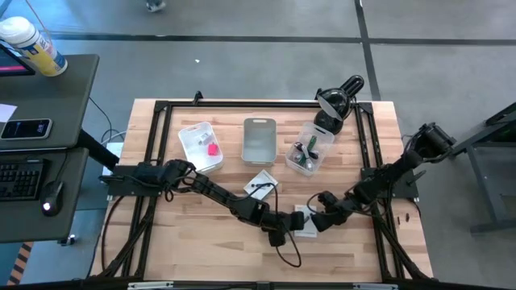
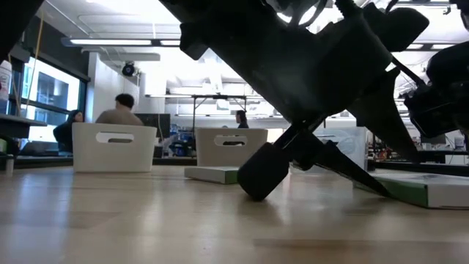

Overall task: Pick and place items into bin
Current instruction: Put the bottom white card reader box into the gray bin

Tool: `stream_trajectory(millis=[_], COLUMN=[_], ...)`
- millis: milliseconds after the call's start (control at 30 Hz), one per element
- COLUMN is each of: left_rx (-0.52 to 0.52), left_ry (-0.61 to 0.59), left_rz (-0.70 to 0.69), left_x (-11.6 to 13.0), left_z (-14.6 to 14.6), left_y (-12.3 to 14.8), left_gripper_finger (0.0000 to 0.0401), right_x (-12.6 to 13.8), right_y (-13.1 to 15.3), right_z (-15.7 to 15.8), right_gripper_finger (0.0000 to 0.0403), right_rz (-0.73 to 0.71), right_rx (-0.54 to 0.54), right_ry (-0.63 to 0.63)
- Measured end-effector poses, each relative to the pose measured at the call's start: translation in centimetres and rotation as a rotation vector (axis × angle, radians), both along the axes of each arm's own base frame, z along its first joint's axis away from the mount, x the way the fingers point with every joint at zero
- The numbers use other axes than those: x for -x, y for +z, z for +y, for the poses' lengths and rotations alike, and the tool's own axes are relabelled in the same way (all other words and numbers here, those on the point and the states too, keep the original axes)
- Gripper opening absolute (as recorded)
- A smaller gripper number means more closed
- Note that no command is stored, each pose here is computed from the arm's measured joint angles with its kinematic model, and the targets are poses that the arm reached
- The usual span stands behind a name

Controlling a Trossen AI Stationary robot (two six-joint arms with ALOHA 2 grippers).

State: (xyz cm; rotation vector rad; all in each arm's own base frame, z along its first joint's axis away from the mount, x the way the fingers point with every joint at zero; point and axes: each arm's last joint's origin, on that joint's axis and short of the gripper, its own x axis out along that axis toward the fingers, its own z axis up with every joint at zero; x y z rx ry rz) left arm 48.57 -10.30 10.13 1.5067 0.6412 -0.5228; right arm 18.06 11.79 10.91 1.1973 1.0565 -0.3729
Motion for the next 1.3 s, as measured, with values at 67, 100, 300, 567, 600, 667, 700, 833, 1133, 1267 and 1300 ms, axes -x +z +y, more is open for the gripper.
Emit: stream_trajectory(millis=[67, 100, 300, 567, 600, 667, 700, 833, 1133, 1267, 1300], left_rx=[-0.001, -0.002, 0.011, 0.01, 0.017, 0.021, 0.023, 0.024, 0.016, 0.048, 0.052], left_ry=[-0.003, -0.004, 0.009, 0.09, 0.1, 0.105, 0.103, 0.091, 0.093, 0.179, 0.189], left_rz=[-0.003, -0.003, -0.008, 0.05, 0.054, 0.056, 0.054, 0.028, 0.002, -0.015, -0.017], left_x=[0.0, 0.0, 0.0, 0.6, 0.7, 0.8, 0.7, 0.6, 0.5, 0.4, 0.4], left_z=[-0.1, -0.1, 0.0, 0.3, 0.3, 0.3, 0.3, 0.2, 0.2, 0.8, 0.9], left_y=[0.0, 0.0, 0.0, -0.6, -0.7, -0.8, -0.8, -0.7, -0.6, -0.6, -0.6], left_gripper_finger=[0.0161, 0.0161, 0.0161, 0.0161, 0.0161, 0.0161, 0.0161, 0.0161, 0.0161, 0.0161, 0.0161], right_x=[-0.2, -0.3, -0.8, -0.9, -0.9, -0.9, -0.9, -1.0, -1.4, -1.5, -1.5], right_y=[0.0, 0.0, 0.1, 0.1, 0.1, 0.1, 0.1, 0.1, 0.1, -0.2, -0.3], right_z=[-0.2, -0.4, -1.0, -1.1, -1.1, -1.1, -1.2, -1.4, -2.0, -1.9, -1.9], right_gripper_finger=[0.0001, 0.0001, 0.0001, 0.0001, 0.0001, 0.0001, 0.0001, 0.0002, 0.0001, 0.0001, 0.0001], right_rz=[-0.009, -0.014, -0.032, -0.026, -0.026, -0.029, -0.031, -0.033, -0.04, -0.027, -0.026], right_rx=[0.004, 0.007, 0.02, 0.005, 0.005, 0.008, 0.008, 0.012, 0.006, 0.001, 0.0], right_ry=[-0.002, -0.002, 0.002, 0.008, 0.008, 0.005, 0.003, 0.003, 0.007, 0.014, 0.015])
